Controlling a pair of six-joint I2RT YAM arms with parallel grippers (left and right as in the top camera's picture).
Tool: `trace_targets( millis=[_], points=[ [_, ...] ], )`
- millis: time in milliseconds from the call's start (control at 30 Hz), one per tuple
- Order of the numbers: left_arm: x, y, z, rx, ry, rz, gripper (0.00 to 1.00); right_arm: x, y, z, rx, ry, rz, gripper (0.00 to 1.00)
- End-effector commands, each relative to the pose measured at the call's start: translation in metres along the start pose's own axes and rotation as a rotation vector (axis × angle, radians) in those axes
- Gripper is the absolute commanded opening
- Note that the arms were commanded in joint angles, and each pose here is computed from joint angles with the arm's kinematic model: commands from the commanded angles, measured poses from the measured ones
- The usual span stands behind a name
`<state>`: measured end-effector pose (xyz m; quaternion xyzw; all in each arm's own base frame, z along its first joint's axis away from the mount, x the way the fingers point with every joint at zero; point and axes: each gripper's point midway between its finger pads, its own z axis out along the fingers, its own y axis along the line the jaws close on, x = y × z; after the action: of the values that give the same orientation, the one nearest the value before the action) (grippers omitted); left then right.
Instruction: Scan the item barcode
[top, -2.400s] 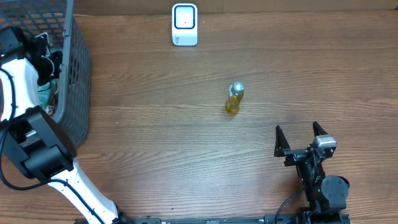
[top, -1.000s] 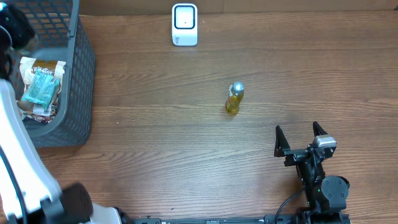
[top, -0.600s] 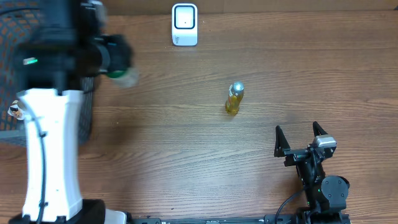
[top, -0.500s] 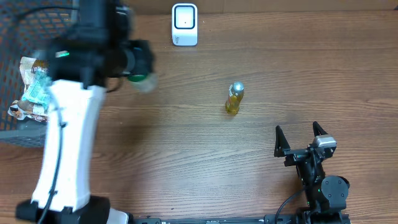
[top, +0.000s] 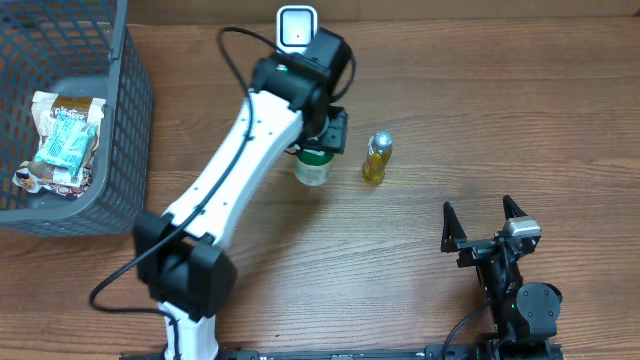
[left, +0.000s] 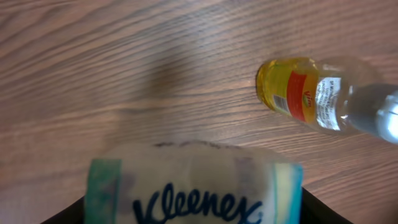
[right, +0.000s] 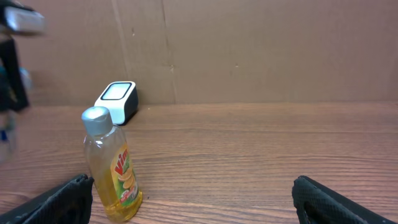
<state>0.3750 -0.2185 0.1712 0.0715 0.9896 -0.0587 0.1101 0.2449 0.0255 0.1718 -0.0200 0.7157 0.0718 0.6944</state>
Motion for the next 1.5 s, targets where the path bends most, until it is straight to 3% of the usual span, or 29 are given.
trace_targets(
  millis=[0,200,367,633,733,1167,1467],
  points=[
    [0.000,-0.005,0.020,-0.023,0.024,0.237,0.32,0.001,-0.002,0.000,0.011,-0.005,-0.005,1.00],
    [-0.001,-0.012,0.025,0.049,0.032,0.497,0.36,0.001,-0.002,0.000,0.011,-0.005,-0.004,1.00],
    [0.012,-0.028,0.019,0.253,0.061,0.655,0.37,0.001,-0.002,0.000,0.011,-0.005,-0.004,1.00],
    [0.027,-0.031,0.007,0.448,0.077,0.784,0.28,0.001,-0.002,0.000,0.011,-0.005,-0.004,1.00],
    [0.036,-0.033,0.002,0.516,0.087,0.849,0.32,0.001,-0.002,0.000,0.011,-0.005,-0.004,1.00],
    [0.047,-0.036,0.005,0.544,0.110,0.893,0.34,0.001,-0.002,0.000,0.011,-0.005,-0.004,1.00],
    [0.067,-0.026,0.045,0.539,0.176,0.876,0.35,0.001,-0.002,0.000,0.011,-0.005,-0.004,1.00]
  ],
)
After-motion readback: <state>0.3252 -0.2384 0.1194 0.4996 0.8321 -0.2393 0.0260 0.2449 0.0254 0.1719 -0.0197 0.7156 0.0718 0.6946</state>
